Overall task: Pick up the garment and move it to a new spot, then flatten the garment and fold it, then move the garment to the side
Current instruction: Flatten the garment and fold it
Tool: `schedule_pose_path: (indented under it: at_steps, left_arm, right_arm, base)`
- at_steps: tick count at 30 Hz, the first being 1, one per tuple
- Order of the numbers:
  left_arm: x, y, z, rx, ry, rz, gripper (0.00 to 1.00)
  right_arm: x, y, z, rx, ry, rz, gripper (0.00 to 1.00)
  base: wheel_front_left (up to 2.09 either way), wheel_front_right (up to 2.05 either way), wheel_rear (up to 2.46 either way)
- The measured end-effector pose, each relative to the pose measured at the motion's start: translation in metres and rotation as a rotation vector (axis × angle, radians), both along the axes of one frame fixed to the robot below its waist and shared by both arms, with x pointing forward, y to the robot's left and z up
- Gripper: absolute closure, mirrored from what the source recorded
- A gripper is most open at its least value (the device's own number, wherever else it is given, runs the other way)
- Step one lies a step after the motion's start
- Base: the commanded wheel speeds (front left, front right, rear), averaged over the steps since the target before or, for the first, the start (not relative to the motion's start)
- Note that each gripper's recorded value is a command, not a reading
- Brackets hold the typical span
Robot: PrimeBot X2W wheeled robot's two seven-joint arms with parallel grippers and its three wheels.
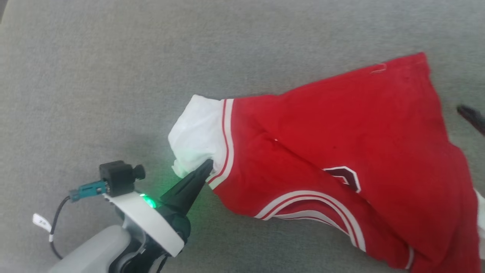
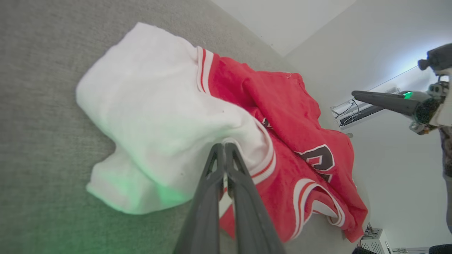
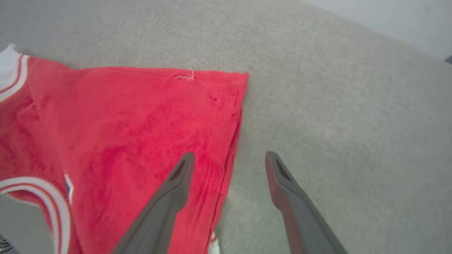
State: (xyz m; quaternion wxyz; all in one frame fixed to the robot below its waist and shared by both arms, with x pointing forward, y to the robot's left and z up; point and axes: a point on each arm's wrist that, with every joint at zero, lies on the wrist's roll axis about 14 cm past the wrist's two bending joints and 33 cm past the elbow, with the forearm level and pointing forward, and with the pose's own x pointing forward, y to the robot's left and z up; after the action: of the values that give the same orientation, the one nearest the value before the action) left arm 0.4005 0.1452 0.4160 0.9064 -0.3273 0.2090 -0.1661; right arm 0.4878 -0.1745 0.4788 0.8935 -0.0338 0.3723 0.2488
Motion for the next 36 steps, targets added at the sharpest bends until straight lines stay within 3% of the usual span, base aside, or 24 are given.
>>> schedule_pose_path:
  at_steps: [4,9,15,16,17,18,26,33,36]
  left_arm:
    - [0.003,0.0,-0.004,-0.001,0.01,0.011,1.0]
    - [0.003,0.005,-0.011,0.001,0.031,0.041,1.0]
    - [0.002,0.007,-0.017,-0.001,0.049,0.057,1.0]
    - [0.003,0.007,-0.017,-0.001,0.049,0.057,1.0]
    - [0.003,0.007,-0.017,-0.001,0.05,0.055,1.0]
    - [0.003,0.006,-0.018,0.001,0.051,0.052,1.0]
    - [0.043,0.02,0.007,0.07,-0.066,0.026,1.0]
    - [0.133,0.028,0.07,0.121,-0.28,0.017,1.0]
    - [0.182,0.041,0.107,0.111,-0.368,0.083,1.0]
  right_arm:
    - [0.037,0.02,-0.03,-0.051,0.033,0.022,0.0]
    - [0.058,0.04,-0.082,-0.12,0.156,0.06,0.0]
    - [0.065,0.045,-0.098,-0.15,0.173,0.09,0.02]
    - [0.065,0.045,-0.099,-0.147,0.177,0.089,0.67]
    - [0.065,0.044,-0.099,-0.141,0.176,0.085,0.89]
    - [0.066,0.043,-0.098,-0.131,0.168,0.077,1.0]
    - [0.096,0.016,-0.061,0.026,-0.016,-0.108,1.0]
    - [0.149,-0.027,0.004,0.17,-0.272,-0.358,1.0]
    - [0.173,-0.045,0.038,0.254,-0.392,-0.47,1.0]
  base:
    - [0.0,0.0,0.0]
    - [0.0,0.0,0.0]
    - [0.0,0.0,0.0]
    - [0.0,0.0,0.0]
    - [0.0,0.0,0.0]
    - [0.0,0.0,0.0]
    - [0.0,0.0,0.0]
    - [0.0,0.0,0.0]
    - [0.0,0.0,0.0]
